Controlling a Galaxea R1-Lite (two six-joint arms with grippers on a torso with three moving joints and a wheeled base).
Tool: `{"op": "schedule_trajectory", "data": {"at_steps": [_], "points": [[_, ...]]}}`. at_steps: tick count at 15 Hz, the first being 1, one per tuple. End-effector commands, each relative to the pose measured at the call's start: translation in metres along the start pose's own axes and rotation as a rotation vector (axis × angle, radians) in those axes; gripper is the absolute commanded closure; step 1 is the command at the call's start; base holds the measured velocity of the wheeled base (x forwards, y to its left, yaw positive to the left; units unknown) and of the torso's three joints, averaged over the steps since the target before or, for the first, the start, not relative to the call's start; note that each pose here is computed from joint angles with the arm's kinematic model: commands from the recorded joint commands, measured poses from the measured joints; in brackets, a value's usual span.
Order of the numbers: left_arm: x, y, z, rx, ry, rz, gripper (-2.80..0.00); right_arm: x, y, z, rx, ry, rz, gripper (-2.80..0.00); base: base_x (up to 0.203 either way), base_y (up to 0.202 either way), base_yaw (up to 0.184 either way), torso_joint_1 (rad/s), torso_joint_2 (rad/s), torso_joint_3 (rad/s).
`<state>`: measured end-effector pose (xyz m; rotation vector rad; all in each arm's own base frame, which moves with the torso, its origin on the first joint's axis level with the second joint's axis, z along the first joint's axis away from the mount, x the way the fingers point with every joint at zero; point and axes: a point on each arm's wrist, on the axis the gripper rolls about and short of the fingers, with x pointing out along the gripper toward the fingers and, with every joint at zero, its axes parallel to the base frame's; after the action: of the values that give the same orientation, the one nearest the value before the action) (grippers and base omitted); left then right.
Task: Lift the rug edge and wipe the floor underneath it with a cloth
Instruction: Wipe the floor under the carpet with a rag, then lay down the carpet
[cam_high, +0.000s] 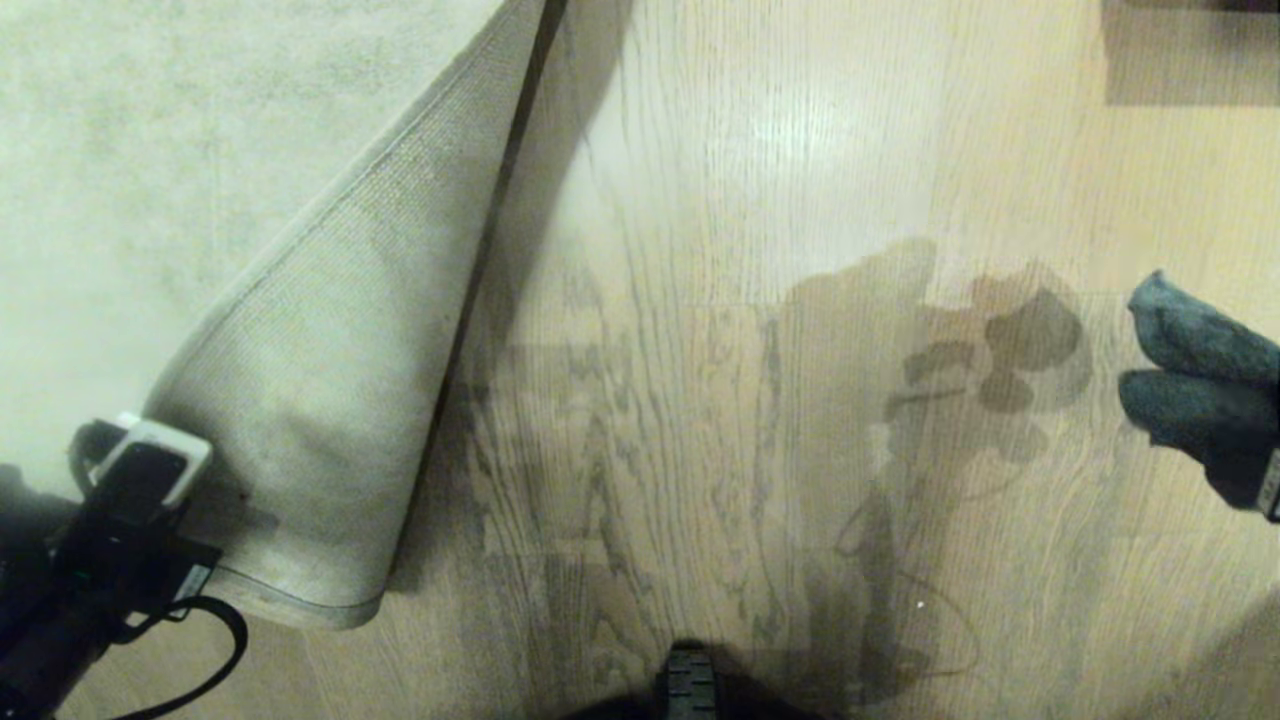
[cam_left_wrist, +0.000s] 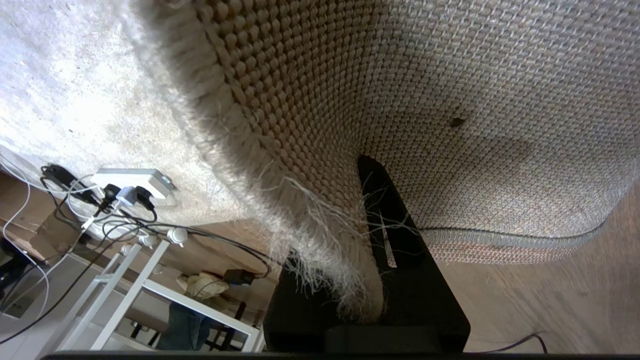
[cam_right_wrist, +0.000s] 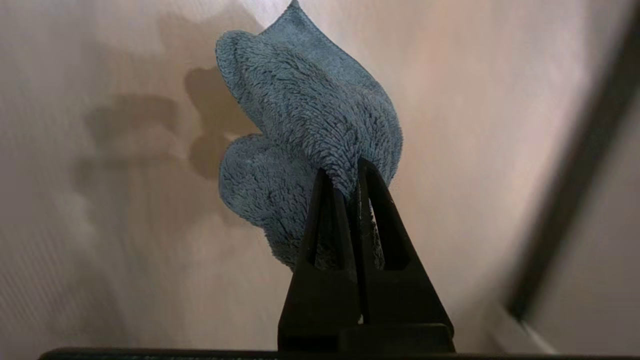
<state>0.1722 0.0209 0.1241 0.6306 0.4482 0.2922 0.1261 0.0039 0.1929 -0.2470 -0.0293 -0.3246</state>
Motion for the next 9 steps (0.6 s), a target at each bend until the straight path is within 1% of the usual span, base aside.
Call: {"op": "schedule_trajectory", "data": {"at_steps": [1,6,8,9], "points": [[0.000,-0.001,0.000,0.004,-0.002,-0.002,0.00,-0.044,-0.017,-0.024,0.007,-0.014,-0.042,0.00,0.000,0.000,0.000,0.000,0.00,0.000],[-0.001,-0.004,0.002,0.010,-0.011,-0.014,0.00,-0.100,-0.029,-0.065,-0.016,0.041,-0.035,0.00,0.000,0.000,0.000,0.000,0.00,0.000],[-0.001,-0.004,0.002,0.009,-0.012,-0.012,0.00,-0.121,-0.033,-0.084,-0.033,0.077,-0.029,0.00,0.000,0.000,0.000,0.000,0.00,0.000],[-0.001,-0.004,0.001,0.011,-0.008,-0.014,0.00,-0.129,-0.033,-0.091,-0.033,0.079,-0.003,0.00,0.000,0.000,0.000,0.000,0.00,0.000]]}}
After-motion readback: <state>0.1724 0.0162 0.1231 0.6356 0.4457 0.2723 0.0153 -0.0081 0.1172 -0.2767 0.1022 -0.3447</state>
